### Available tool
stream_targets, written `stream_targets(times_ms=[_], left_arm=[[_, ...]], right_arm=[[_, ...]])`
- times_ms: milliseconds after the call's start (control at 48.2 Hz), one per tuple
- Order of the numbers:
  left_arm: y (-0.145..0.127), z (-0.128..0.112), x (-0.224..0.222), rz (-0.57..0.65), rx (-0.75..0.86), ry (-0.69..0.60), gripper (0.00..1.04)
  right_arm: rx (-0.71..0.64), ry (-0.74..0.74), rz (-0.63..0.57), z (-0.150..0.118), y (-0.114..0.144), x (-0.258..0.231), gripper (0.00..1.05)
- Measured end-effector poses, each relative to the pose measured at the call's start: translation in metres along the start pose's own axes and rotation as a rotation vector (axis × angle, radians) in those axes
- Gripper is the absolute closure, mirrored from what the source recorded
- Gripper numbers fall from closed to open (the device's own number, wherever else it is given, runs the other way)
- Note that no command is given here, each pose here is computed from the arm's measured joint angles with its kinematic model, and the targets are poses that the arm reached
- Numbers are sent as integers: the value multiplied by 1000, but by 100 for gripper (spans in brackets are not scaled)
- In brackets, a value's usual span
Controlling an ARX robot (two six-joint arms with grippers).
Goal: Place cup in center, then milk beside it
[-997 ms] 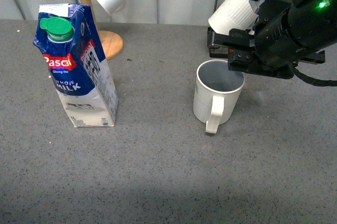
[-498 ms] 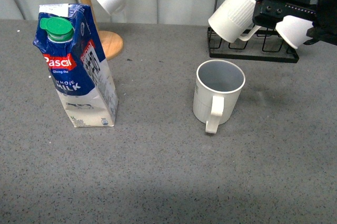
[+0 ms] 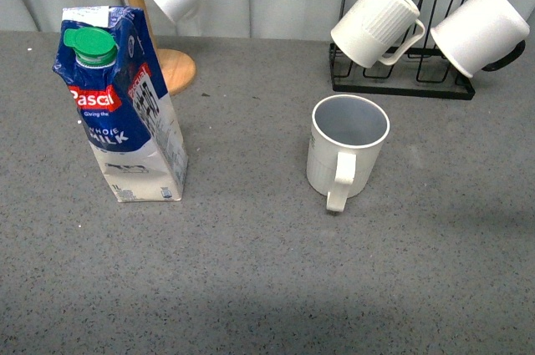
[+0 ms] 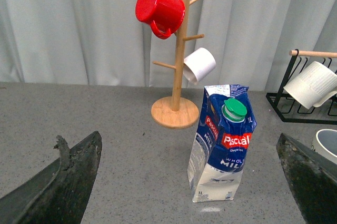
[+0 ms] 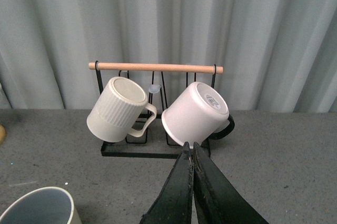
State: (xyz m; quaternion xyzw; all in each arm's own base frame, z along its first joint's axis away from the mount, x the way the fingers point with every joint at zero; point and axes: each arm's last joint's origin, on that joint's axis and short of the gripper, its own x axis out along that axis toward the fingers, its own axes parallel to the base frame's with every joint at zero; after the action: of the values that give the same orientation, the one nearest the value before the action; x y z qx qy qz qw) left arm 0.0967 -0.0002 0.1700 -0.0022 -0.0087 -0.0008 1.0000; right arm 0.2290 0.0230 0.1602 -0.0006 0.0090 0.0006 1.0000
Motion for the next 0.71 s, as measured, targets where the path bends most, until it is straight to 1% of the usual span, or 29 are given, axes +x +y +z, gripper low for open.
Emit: stream_targets(times_ms=[249,332,415,706], left_arm=[[0,0,0,0,0,0,6],[0,0,0,0,0,0,6],[0,0,0,0,0,0,6],[0,0,0,0,0,0,6]], right_arm=[[-1,-1,-2,0,-11,-37,104],[0,1,21,0,-17,-44,104],[1,1,0,0,-22,-52,104],[1,-6,0,1,-23,-78,104]])
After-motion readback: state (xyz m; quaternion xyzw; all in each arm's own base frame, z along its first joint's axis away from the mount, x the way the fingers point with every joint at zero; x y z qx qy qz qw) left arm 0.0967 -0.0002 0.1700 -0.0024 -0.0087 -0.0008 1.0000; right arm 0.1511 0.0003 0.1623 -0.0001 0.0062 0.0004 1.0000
